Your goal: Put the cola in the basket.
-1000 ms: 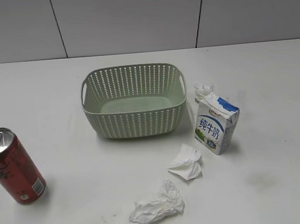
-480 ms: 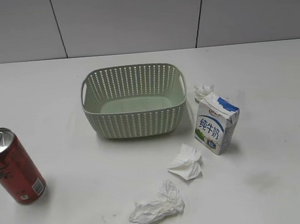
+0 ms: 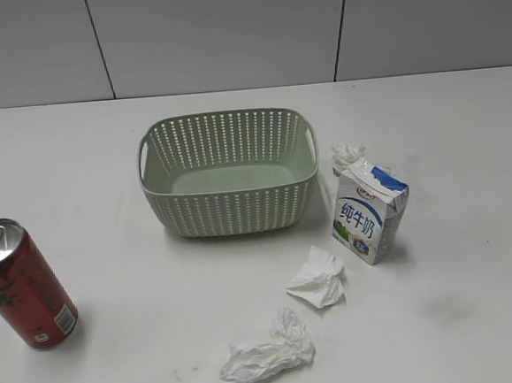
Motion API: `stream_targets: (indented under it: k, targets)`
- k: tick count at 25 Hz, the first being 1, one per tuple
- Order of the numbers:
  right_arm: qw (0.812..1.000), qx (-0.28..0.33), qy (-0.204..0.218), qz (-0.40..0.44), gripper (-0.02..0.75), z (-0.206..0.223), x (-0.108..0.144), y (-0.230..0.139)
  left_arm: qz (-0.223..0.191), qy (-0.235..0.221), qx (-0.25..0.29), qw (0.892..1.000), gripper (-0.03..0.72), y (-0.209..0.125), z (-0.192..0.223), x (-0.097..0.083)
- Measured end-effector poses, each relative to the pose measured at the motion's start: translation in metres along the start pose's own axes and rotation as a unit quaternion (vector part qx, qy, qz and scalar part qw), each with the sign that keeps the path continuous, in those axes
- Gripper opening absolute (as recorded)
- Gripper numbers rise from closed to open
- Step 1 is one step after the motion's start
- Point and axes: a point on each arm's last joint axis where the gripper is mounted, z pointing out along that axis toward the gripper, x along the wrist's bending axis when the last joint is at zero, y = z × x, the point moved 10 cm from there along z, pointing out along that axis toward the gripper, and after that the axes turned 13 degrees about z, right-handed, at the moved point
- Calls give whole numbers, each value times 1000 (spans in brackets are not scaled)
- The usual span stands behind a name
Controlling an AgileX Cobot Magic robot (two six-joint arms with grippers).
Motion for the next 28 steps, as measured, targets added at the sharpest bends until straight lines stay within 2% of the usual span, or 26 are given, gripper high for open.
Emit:
stream_targets:
  k: [9, 19, 24, 28]
  targets:
    - [1000, 0, 0, 0, 591, 0, 0, 0, -4, 3, -36, 999, 589, 23, -5, 3]
    - [1000, 0, 0, 0, 590, 0, 0, 0, -26, -45, 50, 997, 595, 34, 44, -1]
    - [1000, 0, 0, 0, 590, 0, 0, 0, 5, -89, 66, 994, 594, 49, 58, -10]
    - [1000, 0, 0, 0, 591, 0, 0, 0, 40, -129, 112, 984, 593, 56, 69, -21]
